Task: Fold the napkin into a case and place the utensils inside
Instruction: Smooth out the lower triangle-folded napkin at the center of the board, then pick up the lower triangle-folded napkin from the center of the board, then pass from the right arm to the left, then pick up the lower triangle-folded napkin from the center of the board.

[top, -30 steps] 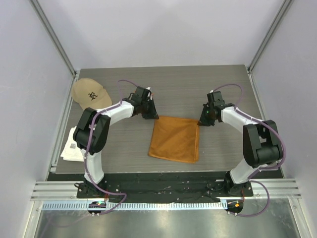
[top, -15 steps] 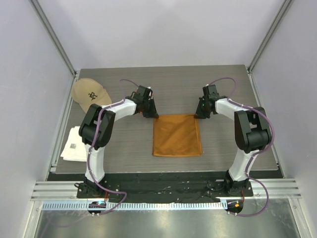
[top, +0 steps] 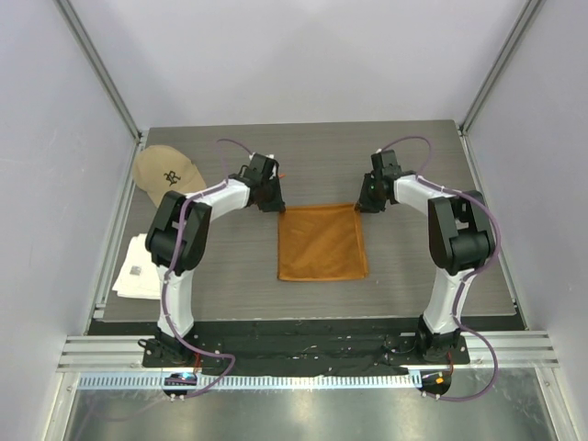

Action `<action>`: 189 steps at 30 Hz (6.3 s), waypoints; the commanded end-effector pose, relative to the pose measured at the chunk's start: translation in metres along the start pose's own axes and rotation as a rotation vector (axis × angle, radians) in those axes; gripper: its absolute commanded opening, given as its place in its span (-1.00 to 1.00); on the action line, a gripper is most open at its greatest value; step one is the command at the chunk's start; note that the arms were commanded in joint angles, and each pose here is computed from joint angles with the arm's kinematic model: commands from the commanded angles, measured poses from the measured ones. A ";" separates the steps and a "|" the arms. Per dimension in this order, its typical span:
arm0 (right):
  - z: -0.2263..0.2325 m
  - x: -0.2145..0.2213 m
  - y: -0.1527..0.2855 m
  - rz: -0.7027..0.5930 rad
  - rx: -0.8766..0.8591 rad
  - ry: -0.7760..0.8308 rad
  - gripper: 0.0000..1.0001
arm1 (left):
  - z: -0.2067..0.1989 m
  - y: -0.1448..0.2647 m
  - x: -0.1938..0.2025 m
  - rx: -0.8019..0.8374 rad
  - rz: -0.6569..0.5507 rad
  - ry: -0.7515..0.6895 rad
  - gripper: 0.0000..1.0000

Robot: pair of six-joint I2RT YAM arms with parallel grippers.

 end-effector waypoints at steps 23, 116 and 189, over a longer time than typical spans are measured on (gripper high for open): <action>0.103 0.097 0.101 -0.093 -0.141 0.625 0.46 | -0.007 0.159 0.108 0.093 -0.118 -0.038 -0.07; 0.166 0.162 0.109 0.184 -1.360 1.028 -0.97 | 0.008 0.201 0.114 0.382 -0.345 -0.059 0.08; 0.121 0.126 0.150 -0.352 -0.648 0.960 0.99 | -0.041 0.128 0.154 0.350 0.446 -0.502 -0.87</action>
Point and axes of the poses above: each gripper's point midway between its finger pads, its own y axis back along the fingers, its own z axis along the line the jaws close on, x = y × z, the point moved 3 cm from there along y, back along the fingers, and after that the axes turned 10 degrees about y, right-handed, at the moved point
